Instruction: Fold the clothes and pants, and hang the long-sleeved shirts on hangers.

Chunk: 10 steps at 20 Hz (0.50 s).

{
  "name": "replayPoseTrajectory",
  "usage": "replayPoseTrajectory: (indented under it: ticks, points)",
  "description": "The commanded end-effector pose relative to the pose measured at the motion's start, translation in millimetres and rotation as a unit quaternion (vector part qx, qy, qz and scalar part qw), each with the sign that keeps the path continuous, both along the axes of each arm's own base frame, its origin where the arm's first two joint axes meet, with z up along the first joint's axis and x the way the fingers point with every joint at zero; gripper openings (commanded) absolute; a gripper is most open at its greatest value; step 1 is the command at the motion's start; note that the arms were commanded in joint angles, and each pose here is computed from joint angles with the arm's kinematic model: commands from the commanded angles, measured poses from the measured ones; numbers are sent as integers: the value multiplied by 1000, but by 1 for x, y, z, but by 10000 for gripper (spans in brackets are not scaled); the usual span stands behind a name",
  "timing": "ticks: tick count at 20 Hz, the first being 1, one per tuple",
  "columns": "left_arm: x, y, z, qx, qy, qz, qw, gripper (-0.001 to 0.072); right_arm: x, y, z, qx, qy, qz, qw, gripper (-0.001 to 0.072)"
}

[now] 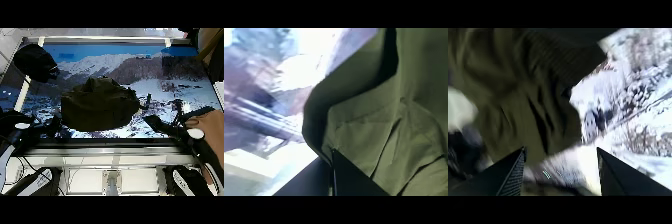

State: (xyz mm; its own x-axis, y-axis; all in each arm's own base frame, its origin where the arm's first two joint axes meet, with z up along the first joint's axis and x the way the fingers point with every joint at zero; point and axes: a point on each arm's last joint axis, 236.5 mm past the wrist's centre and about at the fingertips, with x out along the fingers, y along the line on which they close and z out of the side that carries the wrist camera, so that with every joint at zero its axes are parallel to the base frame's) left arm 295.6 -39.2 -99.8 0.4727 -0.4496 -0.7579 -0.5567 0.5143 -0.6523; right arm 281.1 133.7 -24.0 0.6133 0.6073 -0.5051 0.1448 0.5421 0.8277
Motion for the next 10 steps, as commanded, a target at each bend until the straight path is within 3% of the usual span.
replayPoseTrajectory:
  ticks: [1,3,7,10]
  points:
    - [4,-1,5,-4,-12,2,1000,13,17,-19,-11,38,-25,-89,995,507]
    - [4,-1,5,-4,-12,2,1000,13,26,-17,-26,43,7,-85,995,506]
    - [4,-1,5,-4,-12,2,1000,13,45,33,-27,132,2,-17,991,507]
    - [4,-2,5,-6,-11,1,1000,13,57,74,-45,154,20,15,988,510]
